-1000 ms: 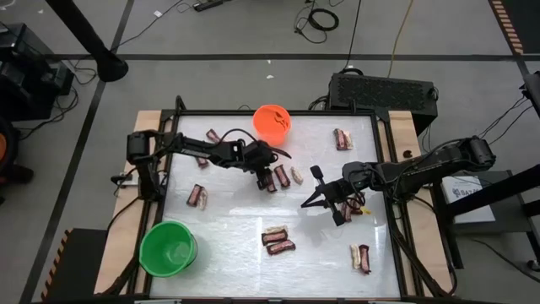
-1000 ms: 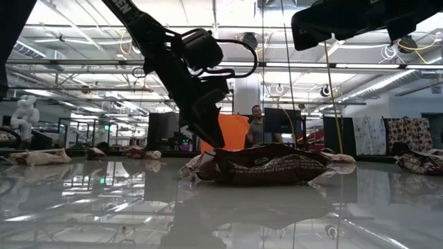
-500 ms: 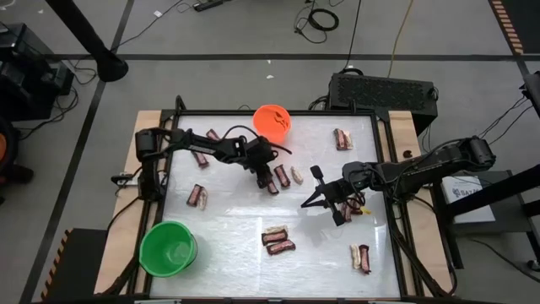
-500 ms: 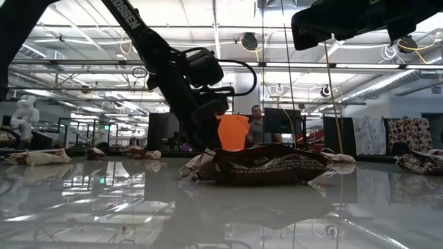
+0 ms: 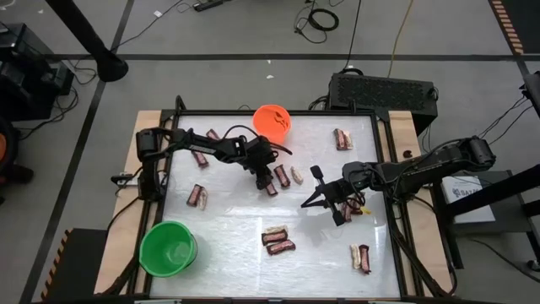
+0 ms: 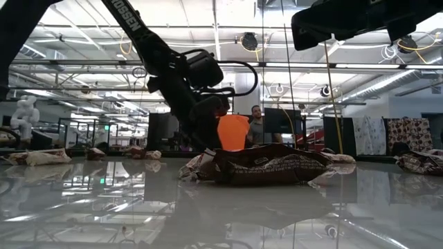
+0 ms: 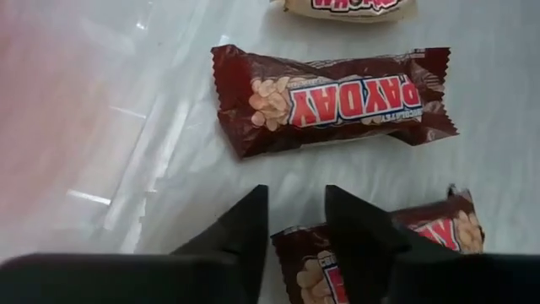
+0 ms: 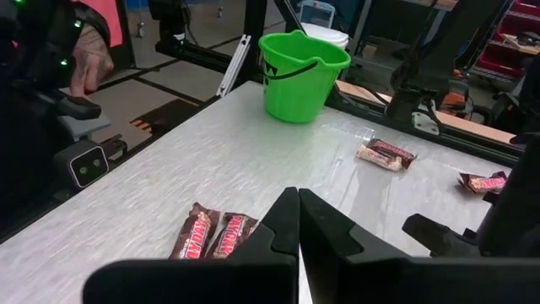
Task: Sort candy by brand, put in halloween buckets
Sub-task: Put the brown chocolate bar into the orange bucket
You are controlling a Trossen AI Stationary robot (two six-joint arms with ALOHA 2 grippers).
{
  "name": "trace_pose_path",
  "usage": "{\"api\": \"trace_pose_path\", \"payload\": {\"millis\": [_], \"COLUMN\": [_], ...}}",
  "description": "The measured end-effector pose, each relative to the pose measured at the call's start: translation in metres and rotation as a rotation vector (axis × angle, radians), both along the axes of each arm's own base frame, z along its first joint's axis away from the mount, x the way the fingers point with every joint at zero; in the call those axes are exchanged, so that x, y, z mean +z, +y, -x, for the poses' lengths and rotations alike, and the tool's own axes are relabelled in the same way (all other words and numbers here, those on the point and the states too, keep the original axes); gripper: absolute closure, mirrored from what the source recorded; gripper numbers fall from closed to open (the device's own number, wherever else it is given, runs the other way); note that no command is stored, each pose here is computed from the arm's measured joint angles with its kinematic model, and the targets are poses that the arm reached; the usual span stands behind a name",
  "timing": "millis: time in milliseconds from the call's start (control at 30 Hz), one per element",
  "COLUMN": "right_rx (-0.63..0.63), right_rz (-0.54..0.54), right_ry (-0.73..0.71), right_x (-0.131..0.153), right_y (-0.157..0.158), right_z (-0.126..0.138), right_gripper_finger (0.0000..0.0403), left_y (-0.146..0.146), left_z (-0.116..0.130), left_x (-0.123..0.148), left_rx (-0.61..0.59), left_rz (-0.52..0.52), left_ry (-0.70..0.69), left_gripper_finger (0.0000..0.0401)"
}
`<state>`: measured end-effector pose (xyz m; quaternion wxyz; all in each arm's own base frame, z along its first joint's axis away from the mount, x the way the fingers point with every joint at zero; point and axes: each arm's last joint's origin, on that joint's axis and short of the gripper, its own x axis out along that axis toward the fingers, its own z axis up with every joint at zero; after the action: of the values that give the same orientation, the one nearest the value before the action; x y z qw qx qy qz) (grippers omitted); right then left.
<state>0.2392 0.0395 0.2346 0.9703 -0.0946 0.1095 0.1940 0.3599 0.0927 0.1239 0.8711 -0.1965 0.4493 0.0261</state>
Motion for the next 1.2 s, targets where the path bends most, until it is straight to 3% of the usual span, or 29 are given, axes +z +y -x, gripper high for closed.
{"api": "trace_pose_path", "payload": {"millis": [233,433,800,1033,1200], "right_rx": [0.0,0.0,0.0,0.0,0.008], "right_rz": [0.0,0.001,0.001,0.002,0.029], "right_ry": [0.002,0.004,0.007,0.004,-0.01], "right_x": [0.0,0.0,-0.001,-0.001,0.0], "right_y": [0.0,0.0,0.0,0.0,0.0], "right_z": [0.0,0.0,0.0,0.0,0.0], "right_gripper_finger": [0.0403,0.0403,0.0403,0.0403,0.0403], "left_y": [0.006,0.005,-0.008,-0.007,0.009], "left_z": [0.003,0.004,0.014,0.025,0.03], "left_x": [-0.001,0.008,0.082,0.114,0.139], "left_rx": [0.029,0.027,-0.021,0.051,0.123], "left_rz": [0.02,0.02,-0.049,-0.149,-0.207], "left_ry": [0.009,-0.01,-0.232,-0.31,-0.423], "left_gripper_finger": [0.0392,0.0397,0.04,0.04,0.04]}}
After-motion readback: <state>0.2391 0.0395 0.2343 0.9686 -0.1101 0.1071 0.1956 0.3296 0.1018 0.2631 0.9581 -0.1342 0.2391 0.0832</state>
